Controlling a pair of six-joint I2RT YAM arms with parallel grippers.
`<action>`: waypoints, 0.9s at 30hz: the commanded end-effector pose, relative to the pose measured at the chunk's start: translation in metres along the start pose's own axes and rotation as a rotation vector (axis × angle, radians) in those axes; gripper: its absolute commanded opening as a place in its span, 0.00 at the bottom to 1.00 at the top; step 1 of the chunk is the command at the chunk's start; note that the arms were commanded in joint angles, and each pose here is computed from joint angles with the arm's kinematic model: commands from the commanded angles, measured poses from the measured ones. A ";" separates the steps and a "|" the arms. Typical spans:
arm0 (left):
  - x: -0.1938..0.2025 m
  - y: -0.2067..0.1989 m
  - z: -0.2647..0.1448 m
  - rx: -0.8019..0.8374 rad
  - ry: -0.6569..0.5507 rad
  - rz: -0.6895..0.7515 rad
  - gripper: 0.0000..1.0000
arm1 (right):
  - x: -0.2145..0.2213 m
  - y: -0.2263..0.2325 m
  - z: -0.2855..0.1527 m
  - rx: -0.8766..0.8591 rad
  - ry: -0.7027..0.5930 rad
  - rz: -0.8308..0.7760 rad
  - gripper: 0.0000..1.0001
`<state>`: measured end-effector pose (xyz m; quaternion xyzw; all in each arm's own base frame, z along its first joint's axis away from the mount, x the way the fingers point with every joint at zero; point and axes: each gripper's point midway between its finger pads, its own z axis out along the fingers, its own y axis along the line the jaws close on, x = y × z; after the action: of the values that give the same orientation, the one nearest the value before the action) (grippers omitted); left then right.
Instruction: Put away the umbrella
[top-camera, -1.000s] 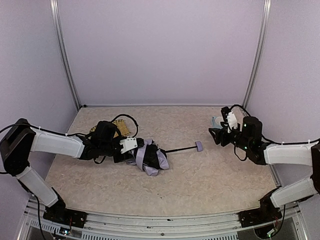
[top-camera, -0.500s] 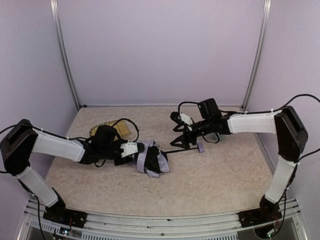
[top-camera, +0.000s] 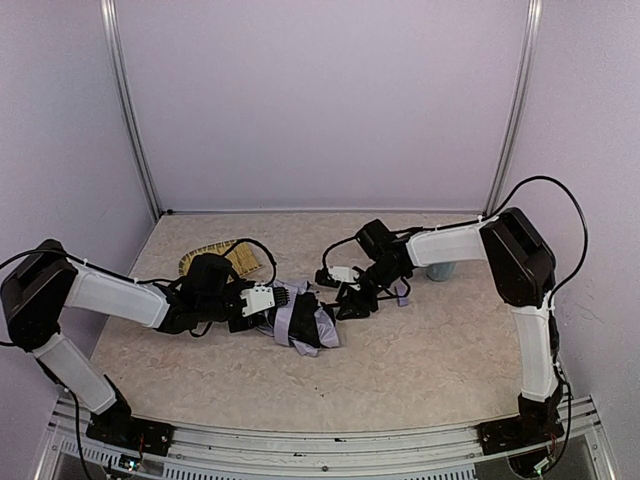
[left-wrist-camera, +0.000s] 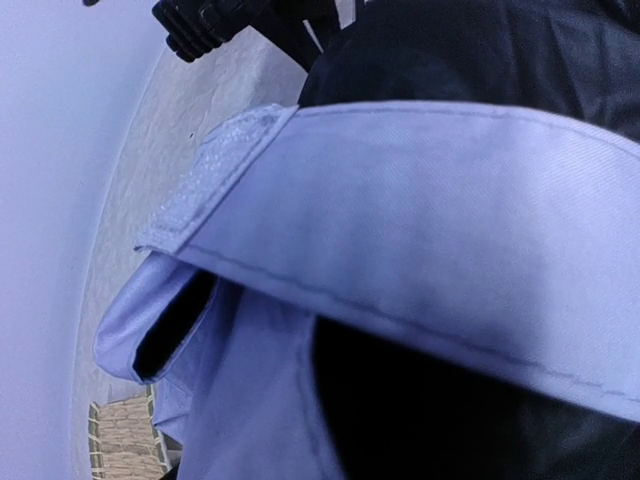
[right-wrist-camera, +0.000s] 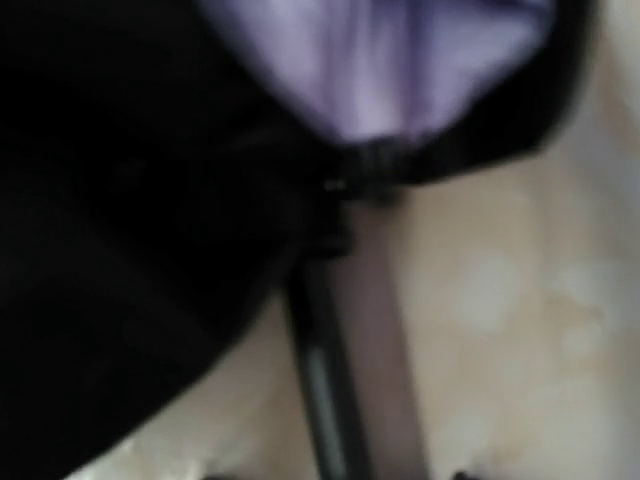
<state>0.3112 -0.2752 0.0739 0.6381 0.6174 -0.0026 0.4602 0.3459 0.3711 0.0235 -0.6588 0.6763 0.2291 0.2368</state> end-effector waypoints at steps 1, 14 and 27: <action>-0.008 0.001 -0.004 -0.017 -0.034 0.022 0.05 | 0.020 0.003 0.016 0.038 0.106 -0.029 0.35; -0.029 0.060 -0.055 -0.421 -0.152 -0.001 0.84 | -0.027 -0.038 -0.054 0.450 -0.058 -0.137 0.00; -0.060 0.135 -0.171 -0.838 -0.591 -0.477 0.99 | -0.097 -0.045 -0.173 0.807 -0.299 -0.257 0.00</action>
<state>0.3163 -0.2241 0.2019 0.3952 0.5755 0.0744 0.7121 0.3737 0.3351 0.1371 -0.6025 0.6273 0.0307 0.4926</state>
